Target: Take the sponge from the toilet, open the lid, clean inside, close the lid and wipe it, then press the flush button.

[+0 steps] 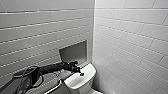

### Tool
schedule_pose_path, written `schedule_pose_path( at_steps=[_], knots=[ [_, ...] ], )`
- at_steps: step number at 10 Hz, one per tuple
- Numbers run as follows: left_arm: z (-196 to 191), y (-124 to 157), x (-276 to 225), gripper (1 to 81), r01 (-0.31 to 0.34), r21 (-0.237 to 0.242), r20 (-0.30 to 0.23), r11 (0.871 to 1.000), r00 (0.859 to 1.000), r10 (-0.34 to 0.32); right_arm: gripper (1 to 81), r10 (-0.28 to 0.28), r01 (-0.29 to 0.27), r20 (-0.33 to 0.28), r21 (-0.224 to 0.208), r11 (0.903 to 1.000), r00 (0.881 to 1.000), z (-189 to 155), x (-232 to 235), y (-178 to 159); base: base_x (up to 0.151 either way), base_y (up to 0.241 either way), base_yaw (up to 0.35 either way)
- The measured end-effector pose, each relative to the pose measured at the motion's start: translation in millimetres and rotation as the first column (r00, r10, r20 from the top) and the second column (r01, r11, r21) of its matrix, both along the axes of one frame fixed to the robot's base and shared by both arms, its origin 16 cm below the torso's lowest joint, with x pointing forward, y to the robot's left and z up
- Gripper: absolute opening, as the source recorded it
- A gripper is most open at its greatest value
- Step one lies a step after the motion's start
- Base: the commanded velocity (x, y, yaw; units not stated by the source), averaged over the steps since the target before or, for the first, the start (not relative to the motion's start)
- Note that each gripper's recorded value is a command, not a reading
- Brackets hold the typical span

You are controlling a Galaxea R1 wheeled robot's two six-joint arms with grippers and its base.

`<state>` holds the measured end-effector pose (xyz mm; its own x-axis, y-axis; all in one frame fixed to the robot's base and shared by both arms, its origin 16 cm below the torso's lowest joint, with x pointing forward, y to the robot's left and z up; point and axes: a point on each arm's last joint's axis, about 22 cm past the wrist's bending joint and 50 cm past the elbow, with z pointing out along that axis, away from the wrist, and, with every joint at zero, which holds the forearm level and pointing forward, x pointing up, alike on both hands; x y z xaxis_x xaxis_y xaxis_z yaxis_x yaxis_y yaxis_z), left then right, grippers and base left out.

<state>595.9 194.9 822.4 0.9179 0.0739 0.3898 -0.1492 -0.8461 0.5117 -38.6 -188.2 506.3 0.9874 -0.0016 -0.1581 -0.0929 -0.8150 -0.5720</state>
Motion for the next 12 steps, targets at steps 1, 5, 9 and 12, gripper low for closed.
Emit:
schedule_pose_path(
  at_steps=[1, 5, 9, 12],
  knots=[
    [-3, 1, 8, 1.0, -0.015, 0.009, -0.003, 1.000, 1.000, 0.015, 1.0, 0.000, 0.000, -0.004, 0.000, 1.0000, 1.000, 0, -1, 0, 0.000, 0.000, 0.000],
    [-49, -18, 22, 1.0, -0.034, 0.023, -0.066, 0.999, 0.997, 0.036, 1.0, -0.002, 0.002, -0.057, 0.001, 1.0000, 0.998, -2, -16, 1, 0.000, 0.000, 0.000],
    [-83, -9, 31, 1.0, -0.079, 0.042, -0.107, 0.996, 0.991, 0.083, 1.0, -0.005, 0.005, -0.095, 0.000, 1.0000, 0.995, -2, -27, 1, 0.000, 0.000, 0.000],
    [-80, 3, 50, 1.0, -0.182, 0.012, -0.075, 0.983, 0.980, 0.182, 1.0, -0.007, 0.008, -0.097, 0.006, 1.0000, 0.995, -1, -28, 6, 0.000, 0.000, 0.000]
  ],
)
